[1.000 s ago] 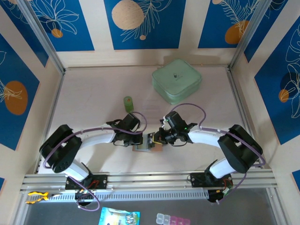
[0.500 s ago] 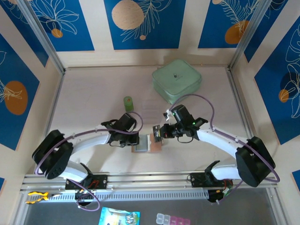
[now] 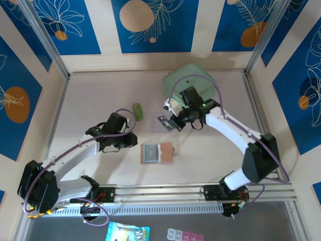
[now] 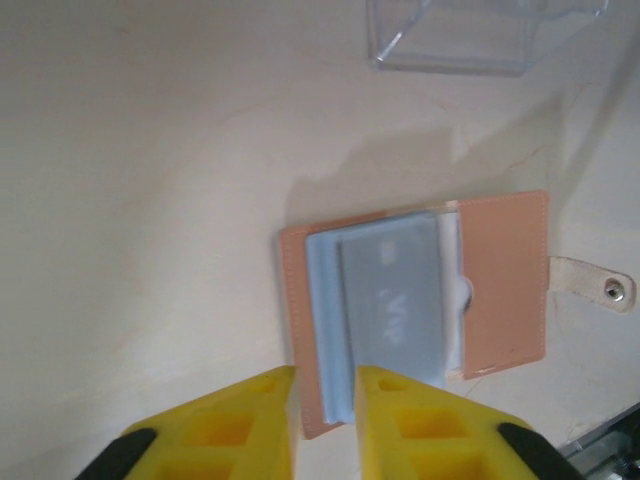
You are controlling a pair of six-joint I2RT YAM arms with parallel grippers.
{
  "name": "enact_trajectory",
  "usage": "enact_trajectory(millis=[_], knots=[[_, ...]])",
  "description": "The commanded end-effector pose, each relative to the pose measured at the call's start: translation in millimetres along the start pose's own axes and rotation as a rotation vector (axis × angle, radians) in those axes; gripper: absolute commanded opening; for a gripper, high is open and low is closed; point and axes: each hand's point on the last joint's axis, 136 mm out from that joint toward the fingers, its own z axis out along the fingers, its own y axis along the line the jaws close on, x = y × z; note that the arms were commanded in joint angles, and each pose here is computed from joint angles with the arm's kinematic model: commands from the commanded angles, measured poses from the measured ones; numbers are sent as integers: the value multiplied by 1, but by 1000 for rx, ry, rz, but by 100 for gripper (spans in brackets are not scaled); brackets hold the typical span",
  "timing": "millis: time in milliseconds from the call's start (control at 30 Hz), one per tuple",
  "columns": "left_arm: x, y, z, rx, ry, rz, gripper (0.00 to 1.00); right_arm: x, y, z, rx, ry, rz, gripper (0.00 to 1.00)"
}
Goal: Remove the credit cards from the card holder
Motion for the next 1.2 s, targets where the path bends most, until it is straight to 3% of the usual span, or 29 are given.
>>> enact_trajectory(millis=[0,233,567,1167], knots=[[1,8,-19,-7,28,46,25,10,-9,7,-15,145,-182,0],[-13,28,-47,-69,11,125,30,-14,-35,29,-36,238,-321,0],[-25,41,-44,-133,25,196,31,-9,-57,64,-130,384,-385,0],[-22,45,-33,-135,73,184,32,25,-34,93,-308,513,-367,0]])
